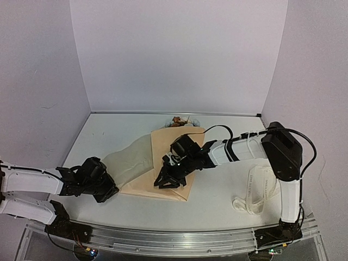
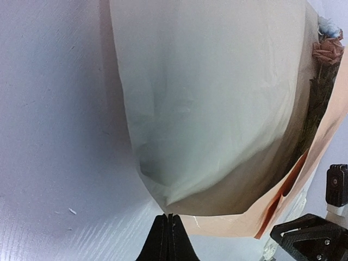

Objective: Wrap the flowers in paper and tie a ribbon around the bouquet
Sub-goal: Pick up the two-thirds-folded wrapping paper from the center of the board, then press the fold line on the 2/3-folded wrapping paper.

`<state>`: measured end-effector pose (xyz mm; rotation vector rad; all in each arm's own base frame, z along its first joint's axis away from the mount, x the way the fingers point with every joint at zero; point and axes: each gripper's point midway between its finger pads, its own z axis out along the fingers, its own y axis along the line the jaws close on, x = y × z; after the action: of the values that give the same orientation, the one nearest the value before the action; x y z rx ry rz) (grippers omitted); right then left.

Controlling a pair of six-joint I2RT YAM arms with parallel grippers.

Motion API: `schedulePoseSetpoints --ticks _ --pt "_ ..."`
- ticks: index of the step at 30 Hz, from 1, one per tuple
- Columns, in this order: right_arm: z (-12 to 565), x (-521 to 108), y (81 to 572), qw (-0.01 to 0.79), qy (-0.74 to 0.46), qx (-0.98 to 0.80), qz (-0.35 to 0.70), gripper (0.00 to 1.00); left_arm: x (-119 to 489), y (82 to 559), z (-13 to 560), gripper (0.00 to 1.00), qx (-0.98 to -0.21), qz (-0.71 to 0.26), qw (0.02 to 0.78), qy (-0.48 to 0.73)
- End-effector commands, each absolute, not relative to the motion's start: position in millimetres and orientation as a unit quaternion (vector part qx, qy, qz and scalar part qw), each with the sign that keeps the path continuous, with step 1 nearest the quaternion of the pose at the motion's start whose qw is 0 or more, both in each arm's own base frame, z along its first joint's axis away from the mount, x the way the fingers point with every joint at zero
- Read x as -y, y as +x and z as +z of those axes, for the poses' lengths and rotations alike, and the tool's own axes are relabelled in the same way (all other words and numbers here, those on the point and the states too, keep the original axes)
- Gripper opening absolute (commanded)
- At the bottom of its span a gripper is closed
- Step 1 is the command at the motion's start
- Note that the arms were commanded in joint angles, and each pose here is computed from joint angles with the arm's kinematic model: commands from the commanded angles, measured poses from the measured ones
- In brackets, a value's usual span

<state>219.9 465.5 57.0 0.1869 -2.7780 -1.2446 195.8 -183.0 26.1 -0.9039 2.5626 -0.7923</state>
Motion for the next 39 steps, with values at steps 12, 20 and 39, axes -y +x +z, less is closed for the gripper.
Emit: schedulePoseSetpoints --ticks 12,20,39 --pt "25 -505 207 0.062 0.069 0.919 -0.382 0.13 195 212 77 0.0 -0.88 -0.325 0.226 -0.265" --pt "14 -512 214 0.059 0.051 0.924 -0.375 0.11 203 212 88 0.0 -0.883 -0.335 0.237 -0.23" --pt "58 -507 223 0.014 0.08 0.923 -0.376 0.05 203 212 98 0.0 -0.885 -0.332 0.249 -0.212"
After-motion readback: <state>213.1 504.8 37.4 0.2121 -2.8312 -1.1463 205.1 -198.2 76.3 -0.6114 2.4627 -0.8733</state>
